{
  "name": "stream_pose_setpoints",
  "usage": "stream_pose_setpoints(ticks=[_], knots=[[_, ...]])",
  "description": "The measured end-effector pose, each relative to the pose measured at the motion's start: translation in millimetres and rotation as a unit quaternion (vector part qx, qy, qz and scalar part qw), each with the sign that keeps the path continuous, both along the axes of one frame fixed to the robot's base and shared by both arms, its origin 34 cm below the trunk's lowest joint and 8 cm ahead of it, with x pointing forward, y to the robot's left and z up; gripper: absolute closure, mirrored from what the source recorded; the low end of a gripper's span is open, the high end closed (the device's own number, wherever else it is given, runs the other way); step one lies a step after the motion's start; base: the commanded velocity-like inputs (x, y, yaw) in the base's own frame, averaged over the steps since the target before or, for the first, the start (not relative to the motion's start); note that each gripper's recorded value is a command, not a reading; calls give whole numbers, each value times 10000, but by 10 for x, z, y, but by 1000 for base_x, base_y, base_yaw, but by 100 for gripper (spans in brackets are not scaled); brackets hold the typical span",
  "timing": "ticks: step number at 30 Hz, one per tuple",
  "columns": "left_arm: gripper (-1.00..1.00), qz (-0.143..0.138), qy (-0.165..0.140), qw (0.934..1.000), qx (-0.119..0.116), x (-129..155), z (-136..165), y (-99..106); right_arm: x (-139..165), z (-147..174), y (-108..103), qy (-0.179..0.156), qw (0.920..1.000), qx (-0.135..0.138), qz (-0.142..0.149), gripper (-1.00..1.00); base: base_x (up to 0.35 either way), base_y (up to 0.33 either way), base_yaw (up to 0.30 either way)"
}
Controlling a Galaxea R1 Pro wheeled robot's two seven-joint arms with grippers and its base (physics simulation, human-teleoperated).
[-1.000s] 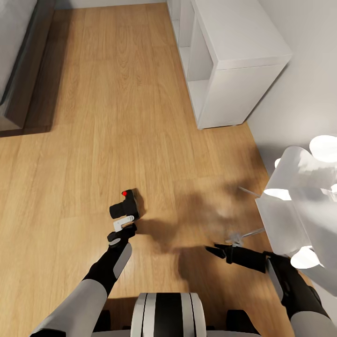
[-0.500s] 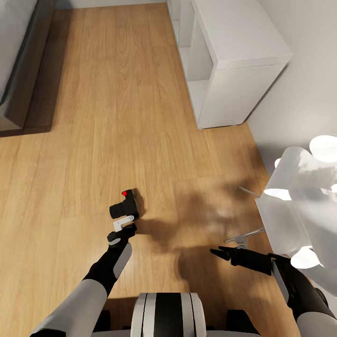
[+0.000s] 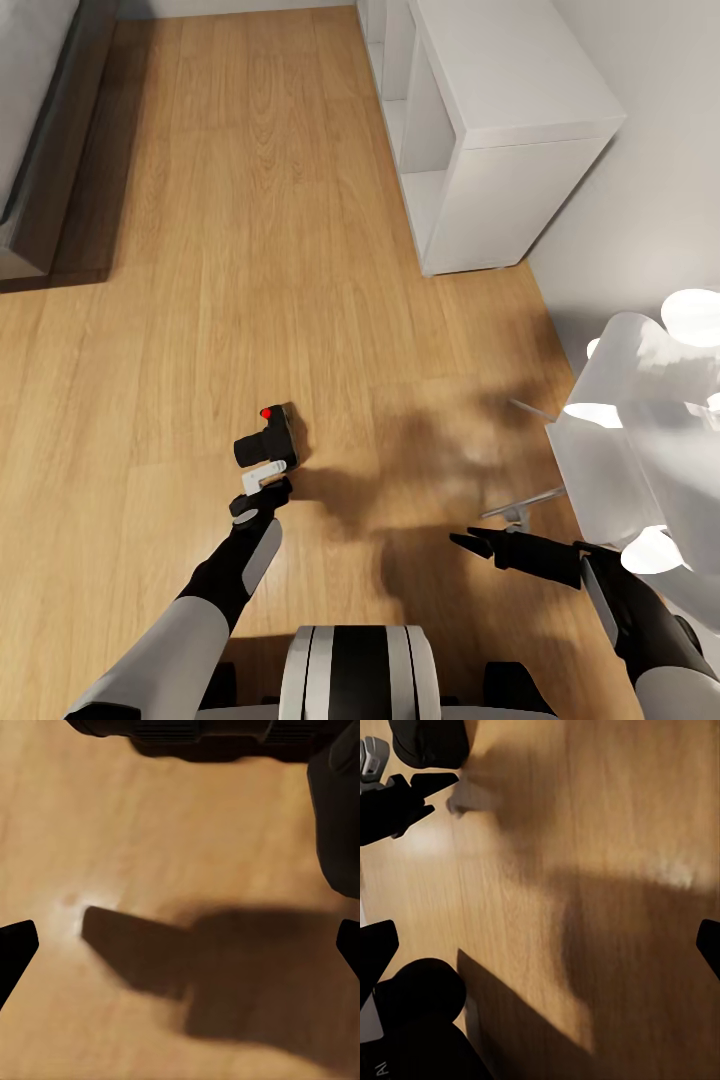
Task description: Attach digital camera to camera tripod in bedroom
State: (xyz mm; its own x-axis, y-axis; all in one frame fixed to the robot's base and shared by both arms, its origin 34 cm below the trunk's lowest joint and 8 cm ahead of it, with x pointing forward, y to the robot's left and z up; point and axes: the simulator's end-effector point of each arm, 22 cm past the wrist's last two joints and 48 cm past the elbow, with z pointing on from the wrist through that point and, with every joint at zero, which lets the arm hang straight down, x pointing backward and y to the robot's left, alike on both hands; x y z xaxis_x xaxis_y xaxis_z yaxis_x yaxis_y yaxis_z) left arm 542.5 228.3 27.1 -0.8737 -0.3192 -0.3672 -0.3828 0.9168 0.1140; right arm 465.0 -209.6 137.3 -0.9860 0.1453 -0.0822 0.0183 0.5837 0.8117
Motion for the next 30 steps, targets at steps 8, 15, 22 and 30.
stream_pose_setpoints(ticks=[8,15,22,30], knots=[[-100,0,2,10000,-4,-1,0,-5,-10,-19,-72,49,9999,-89,18,-100,0,0,-49],[-100,0,3,10000,-5,-1,0,-7,-15,-27,-136,68,9999,-150,42,-100,0,0,-41],[-100,-7,1,10000,-10,1,1,-20,-14,-26,-137,65,9999,-154,46,-100,0,0,-64],[-100,-10,-4,10000,-11,3,2,-26,-15,-27,-136,66,9998,-156,51,-100,0,0,-204]])
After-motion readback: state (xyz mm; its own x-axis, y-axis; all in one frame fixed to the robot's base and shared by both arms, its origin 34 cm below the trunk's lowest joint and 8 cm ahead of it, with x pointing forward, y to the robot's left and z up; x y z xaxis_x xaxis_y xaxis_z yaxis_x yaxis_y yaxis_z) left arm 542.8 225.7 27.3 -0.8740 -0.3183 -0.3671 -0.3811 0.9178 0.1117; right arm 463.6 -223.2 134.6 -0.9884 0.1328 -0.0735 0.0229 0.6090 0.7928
